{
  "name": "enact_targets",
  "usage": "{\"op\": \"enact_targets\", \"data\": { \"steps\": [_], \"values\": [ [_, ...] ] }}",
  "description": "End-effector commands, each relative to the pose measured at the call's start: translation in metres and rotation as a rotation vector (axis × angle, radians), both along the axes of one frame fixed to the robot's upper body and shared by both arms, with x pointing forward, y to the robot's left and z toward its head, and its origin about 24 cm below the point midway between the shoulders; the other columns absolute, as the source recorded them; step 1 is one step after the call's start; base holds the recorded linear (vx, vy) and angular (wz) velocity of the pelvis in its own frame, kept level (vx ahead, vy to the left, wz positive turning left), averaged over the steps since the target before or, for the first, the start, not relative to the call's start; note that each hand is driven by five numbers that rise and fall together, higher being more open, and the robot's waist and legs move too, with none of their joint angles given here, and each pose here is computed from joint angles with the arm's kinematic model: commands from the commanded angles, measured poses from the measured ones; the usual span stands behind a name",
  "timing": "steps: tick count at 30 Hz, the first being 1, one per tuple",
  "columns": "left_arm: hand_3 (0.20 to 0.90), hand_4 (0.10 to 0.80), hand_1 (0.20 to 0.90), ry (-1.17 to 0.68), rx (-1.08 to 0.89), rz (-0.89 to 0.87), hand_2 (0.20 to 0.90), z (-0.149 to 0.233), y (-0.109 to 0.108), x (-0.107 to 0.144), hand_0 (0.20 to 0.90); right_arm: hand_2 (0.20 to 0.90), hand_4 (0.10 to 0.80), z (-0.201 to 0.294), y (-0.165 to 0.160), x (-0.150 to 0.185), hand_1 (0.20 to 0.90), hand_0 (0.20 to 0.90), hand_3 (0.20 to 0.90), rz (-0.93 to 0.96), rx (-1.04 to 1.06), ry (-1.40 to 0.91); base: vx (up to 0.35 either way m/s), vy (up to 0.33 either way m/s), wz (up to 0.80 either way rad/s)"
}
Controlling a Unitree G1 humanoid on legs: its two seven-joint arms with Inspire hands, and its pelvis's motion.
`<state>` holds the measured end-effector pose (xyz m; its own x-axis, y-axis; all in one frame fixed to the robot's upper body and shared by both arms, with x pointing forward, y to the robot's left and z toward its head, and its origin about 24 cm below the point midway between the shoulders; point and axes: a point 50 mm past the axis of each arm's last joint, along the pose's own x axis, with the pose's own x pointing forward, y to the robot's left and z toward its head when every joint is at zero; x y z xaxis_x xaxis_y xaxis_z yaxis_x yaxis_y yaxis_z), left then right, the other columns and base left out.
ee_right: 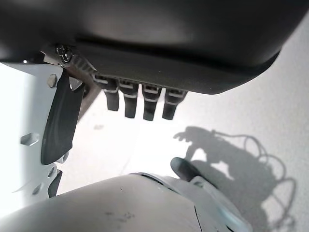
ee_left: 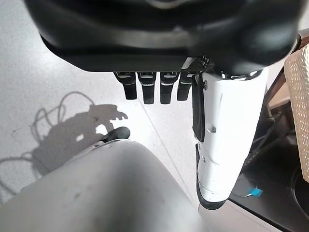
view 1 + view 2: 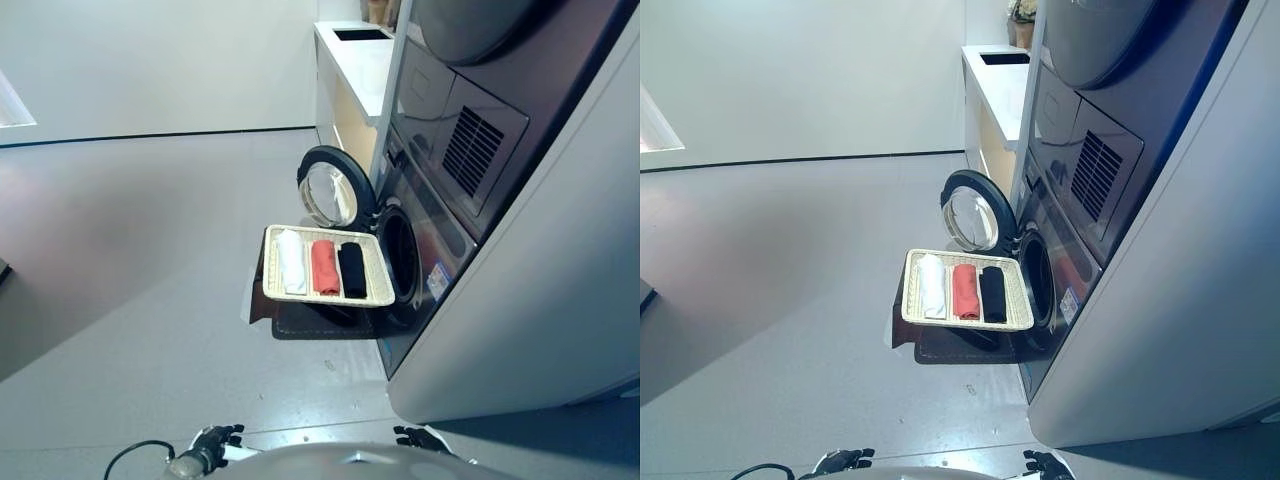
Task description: Pick up the clothes and place them into the washing machine
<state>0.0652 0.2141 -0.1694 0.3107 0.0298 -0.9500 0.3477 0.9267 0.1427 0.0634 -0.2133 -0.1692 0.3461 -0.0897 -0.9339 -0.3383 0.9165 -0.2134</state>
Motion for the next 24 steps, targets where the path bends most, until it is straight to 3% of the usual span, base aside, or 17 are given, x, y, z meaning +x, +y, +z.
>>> {"op": "enact_targets", "data": {
  "steps": [1,10,19,24],
  "values": [
    [0.9,0.8,0.9,-0.065,-0.005,-0.024,0.9,0.003,-0.01,0.029,0.9,0.9,0.8,0.003,-0.001,0.015,0.9,0.9,0.9,0.06,-0.008,-0.029,-0.069,-0.091,0.14],
    [0.9,0.8,0.9,-0.134,0.005,0.06,0.9,0.008,-0.007,0.044,0.9,0.9,0.8,0.007,-0.011,0.025,0.9,0.9,0.9,0.063,-0.051,-0.061,-0.012,-0.109,0.12],
    [0.9,0.8,0.9,-0.109,0.018,0.027,0.9,0.004,-0.011,0.031,0.9,0.9,0.8,0.007,-0.019,0.023,0.9,0.9,0.9,0.045,-0.095,-0.046,0.257,0.078,0.11],
    [0.9,0.8,0.9,-0.124,0.028,0.032,0.9,0.006,-0.007,0.034,0.9,0.9,0.8,0.006,-0.012,0.025,0.9,0.9,0.9,0.056,-0.074,-0.043,0.362,0.172,-0.54]
  ]
}}
